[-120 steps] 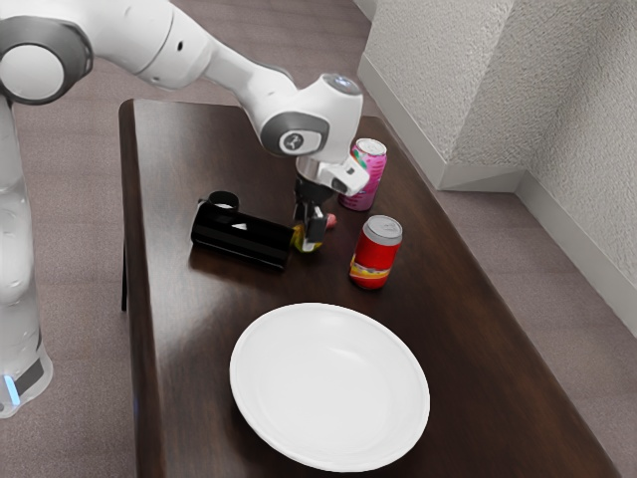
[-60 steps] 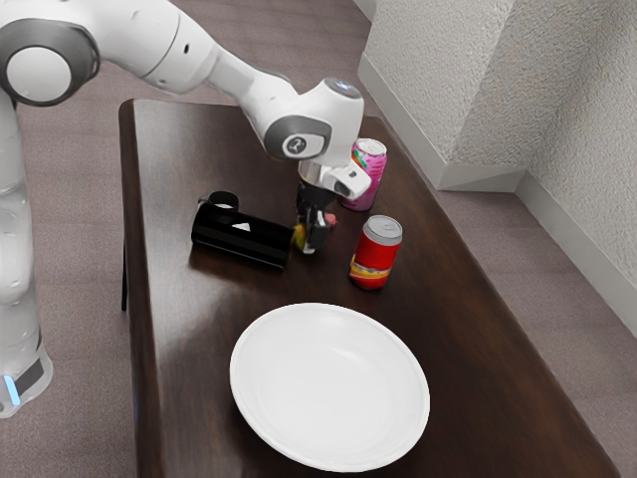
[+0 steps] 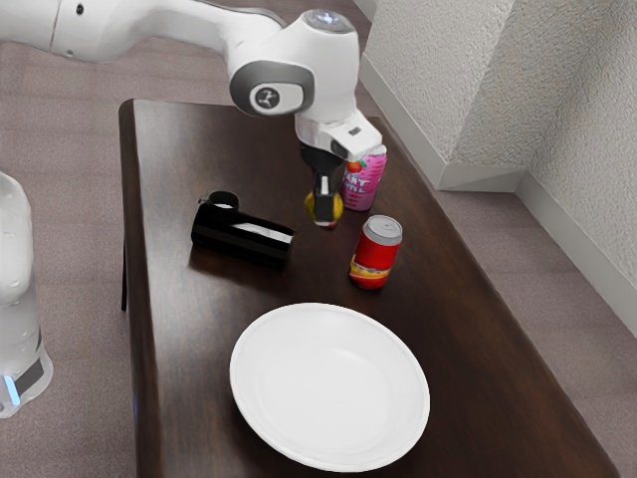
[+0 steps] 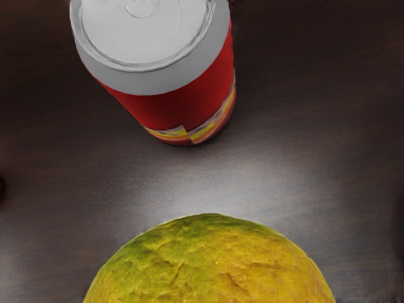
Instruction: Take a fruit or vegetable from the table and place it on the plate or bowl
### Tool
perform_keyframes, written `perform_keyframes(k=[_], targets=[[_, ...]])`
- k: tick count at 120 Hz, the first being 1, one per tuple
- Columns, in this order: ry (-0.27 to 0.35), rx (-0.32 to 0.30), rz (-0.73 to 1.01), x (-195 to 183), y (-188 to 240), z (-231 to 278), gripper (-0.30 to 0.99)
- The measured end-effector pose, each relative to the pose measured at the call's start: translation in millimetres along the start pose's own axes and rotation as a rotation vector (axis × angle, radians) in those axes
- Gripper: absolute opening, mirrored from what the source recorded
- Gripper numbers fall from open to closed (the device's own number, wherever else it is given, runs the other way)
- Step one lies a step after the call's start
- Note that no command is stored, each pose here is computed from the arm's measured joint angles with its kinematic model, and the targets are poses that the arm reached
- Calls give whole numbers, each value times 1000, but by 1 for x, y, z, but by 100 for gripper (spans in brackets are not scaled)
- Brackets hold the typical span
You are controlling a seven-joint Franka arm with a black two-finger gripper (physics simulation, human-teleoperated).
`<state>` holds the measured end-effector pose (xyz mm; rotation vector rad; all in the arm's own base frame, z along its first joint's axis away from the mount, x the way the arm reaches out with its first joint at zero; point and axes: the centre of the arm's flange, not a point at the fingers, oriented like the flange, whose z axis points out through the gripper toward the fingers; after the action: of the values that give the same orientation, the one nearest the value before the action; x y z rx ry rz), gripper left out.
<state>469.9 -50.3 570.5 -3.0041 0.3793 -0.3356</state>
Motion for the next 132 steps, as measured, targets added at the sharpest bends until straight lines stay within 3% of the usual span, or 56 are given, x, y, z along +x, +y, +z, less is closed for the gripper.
perform_keyframes(k=[83,124,132], targets=[[-38,0,303,9,155,-9,36],[-29,-13,345,10,179,-12,36],[-28,-16,350,9,183,-13,48]])
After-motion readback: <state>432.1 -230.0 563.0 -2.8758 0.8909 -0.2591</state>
